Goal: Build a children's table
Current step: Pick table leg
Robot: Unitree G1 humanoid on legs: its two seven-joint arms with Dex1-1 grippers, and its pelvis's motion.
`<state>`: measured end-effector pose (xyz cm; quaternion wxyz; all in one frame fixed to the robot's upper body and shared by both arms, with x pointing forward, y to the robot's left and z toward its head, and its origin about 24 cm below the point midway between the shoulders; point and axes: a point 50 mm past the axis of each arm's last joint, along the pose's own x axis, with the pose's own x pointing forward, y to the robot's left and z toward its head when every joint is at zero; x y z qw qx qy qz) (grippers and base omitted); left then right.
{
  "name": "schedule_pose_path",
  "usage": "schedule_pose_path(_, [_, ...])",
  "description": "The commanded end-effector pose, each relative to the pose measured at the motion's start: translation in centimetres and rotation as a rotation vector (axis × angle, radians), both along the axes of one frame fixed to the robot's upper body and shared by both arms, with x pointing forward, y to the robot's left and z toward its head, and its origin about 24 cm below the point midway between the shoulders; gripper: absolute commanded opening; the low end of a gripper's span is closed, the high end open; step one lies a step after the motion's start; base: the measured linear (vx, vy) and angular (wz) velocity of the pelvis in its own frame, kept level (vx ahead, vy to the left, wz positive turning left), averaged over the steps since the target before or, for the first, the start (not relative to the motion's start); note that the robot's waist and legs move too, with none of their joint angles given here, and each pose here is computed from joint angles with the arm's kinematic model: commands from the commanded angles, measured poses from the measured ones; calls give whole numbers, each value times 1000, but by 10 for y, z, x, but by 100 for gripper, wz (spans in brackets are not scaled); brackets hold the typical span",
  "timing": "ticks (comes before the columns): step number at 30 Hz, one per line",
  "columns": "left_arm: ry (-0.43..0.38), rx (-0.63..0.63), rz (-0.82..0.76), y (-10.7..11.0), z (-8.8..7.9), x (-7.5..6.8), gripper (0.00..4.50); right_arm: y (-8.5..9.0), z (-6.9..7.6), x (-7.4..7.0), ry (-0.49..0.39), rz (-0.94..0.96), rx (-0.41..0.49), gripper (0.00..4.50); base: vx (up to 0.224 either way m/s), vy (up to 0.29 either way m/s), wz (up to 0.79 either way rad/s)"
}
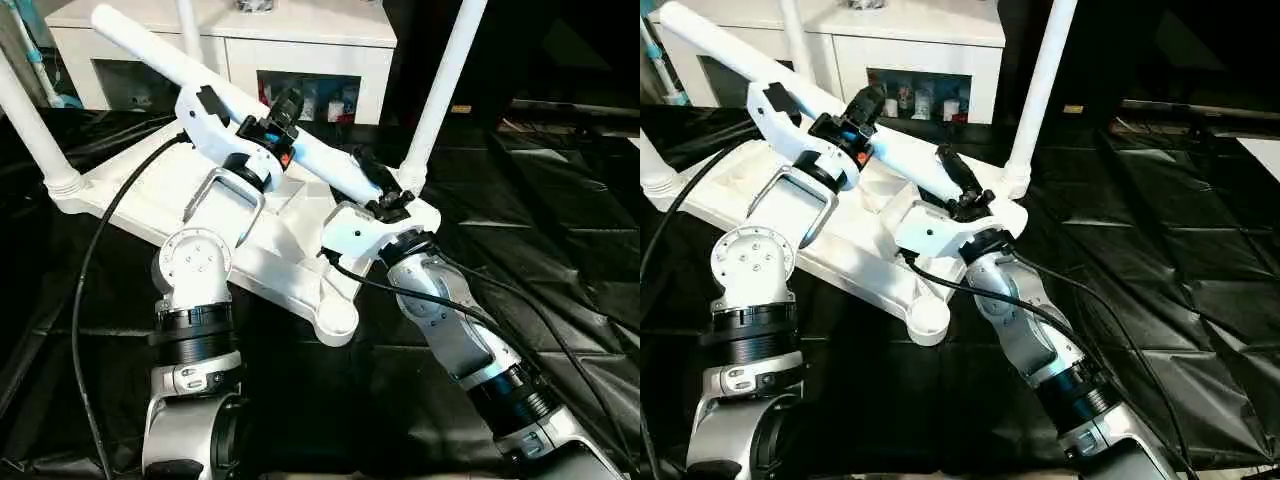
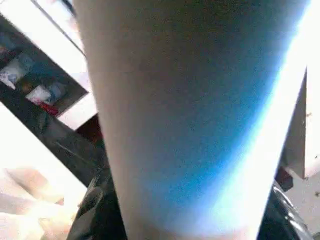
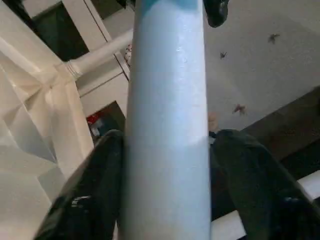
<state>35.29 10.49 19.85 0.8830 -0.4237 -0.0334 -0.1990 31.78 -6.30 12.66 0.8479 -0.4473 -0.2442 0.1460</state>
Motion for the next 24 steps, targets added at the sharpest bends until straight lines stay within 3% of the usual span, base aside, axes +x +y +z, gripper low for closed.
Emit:
schedule_pose_path(1, [-26, 119, 10, 0, 2, 2, 167, -5, 20, 2, -40, 20, 94, 316, 0, 0, 0])
schedule_pose_path(2, [-74, 202, -18, -2, 4, 0, 165, -2, 25, -1, -28, 89, 145, 329, 0, 0, 0])
schedule_pose_path(3, [-74, 202, -18, -2, 4, 0, 165, -2, 25, -1, -28, 89, 145, 329, 0, 0, 0])
schedule_pose_path(4, [-114, 256, -53, -3, 7, -2, 165, 2, 26, -4, 66, 209, 213, 329, 0, 0, 0])
schedule_pose_path(5, [-114, 256, -53, -3, 7, -2, 165, 2, 26, -4, 66, 209, 213, 329, 0, 0, 0])
schedule_pose_path(11, [-231, 476, -156, -4, 14, -6, 161, -7, 15, -6, 558, 435, 488, 329, 0, 0, 0])
schedule_pose_path(13, [-291, 580, -232, -6, 18, -10, 160, -14, 13, -10, 759, 527, 465, 329, 0, 0, 0])
schedule_pose_path(14, [-295, 585, -237, -6, 18, -10, 159, -15, 12, -10, 775, 529, 461, 329, 0, 0, 0])
schedule_pose_path(15, [-317, 608, -283, -7, 22, -12, 159, -24, 11, -8, 857, 534, 426, 329, 0, 0, 0])
schedule_pose_path(16, [-319, 610, -289, -7, 22, -13, 159, -25, 11, -8, 864, 533, 421, 329, 0, 0, 0])
schedule_pose_path(17, [-336, 632, -339, -8, 26, -16, 159, -35, 10, -6, 958, 542, 425, 329, 0, 0, 0])
schedule_pose_path(22, [-357, 618, -420, -12, 35, -22, 159, -47, 14, -2, 997, 559, 421, 329, 0, 0, 0])
schedule_pose_path(24, [-400, 619, -470, -16, 44, -26, 158, -53, 18, -8, 1090, 636, 402, 329, 0, 0, 0])
